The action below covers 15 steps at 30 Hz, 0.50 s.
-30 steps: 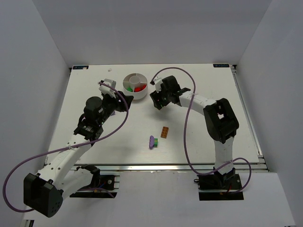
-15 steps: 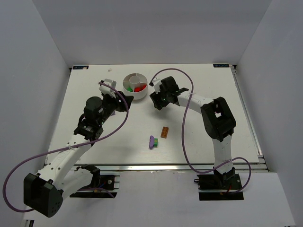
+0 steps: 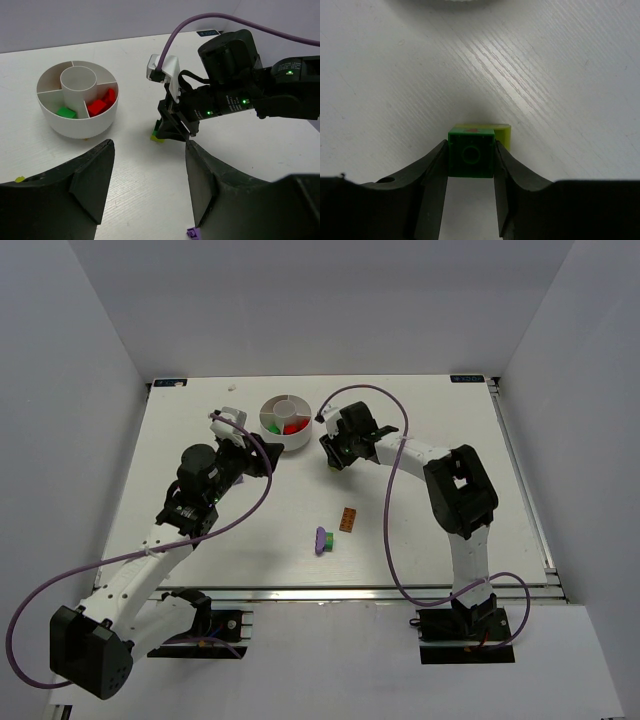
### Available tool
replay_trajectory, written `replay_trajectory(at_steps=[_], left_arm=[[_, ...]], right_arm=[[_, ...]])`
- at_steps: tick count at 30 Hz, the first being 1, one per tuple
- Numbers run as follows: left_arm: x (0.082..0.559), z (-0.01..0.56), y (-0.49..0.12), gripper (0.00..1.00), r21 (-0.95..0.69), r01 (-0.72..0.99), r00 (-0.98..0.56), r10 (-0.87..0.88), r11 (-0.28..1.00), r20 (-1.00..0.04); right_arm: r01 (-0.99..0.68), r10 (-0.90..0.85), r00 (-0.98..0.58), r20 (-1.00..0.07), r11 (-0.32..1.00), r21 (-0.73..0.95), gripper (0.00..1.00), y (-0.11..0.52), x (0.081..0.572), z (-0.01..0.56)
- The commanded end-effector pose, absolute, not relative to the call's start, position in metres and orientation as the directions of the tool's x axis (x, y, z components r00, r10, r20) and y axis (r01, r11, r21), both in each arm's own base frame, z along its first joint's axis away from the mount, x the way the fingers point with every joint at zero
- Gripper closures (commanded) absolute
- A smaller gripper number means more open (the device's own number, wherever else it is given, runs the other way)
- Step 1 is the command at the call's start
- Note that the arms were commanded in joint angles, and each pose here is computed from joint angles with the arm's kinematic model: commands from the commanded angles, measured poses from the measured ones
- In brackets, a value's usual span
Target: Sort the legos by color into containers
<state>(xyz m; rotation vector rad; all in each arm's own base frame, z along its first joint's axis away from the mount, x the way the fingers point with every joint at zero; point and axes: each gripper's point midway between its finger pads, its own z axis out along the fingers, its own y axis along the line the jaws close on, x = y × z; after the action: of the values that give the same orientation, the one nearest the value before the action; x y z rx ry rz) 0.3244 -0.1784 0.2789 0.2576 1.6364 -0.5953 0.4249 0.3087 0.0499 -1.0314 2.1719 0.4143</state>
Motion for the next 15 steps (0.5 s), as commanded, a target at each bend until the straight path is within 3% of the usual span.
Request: replay_trajectory(at_steps=[1,8,13,15], left_arm=[[0.322,0.280,-0.184,0.31,-0.224,0.530,-0.158,-0.165,0.818,-0.974],[0.314,0.281,-0.199,0.27,-0.236,0.608,-0.168,-0.168,0.758,-0.971],[0.306,0.283,-0.208,0.24,-0.252,0.658,-0.174,-0.182,0.710,-0.968],[0.302,0.284,-0.215,0.23,-0.264,0.685,-0.182,-0.191,0.679,-0.965]], right_arm=[[-0.790,-0.539,-0.399,-0.742,0.613,-0.020,0.77,0.316,0.431,0.076],[-0.858,-0.487,-0.313,-0.815,0.513,0.024,1.00,0.314,0.401,0.134],[-0.923,-0.396,-0.226,-0.890,0.379,0.066,1.00,0.302,0.365,0.193],[-0.958,-0.346,-0.207,-0.915,0.260,0.118,1.00,0.300,0.338,0.204]])
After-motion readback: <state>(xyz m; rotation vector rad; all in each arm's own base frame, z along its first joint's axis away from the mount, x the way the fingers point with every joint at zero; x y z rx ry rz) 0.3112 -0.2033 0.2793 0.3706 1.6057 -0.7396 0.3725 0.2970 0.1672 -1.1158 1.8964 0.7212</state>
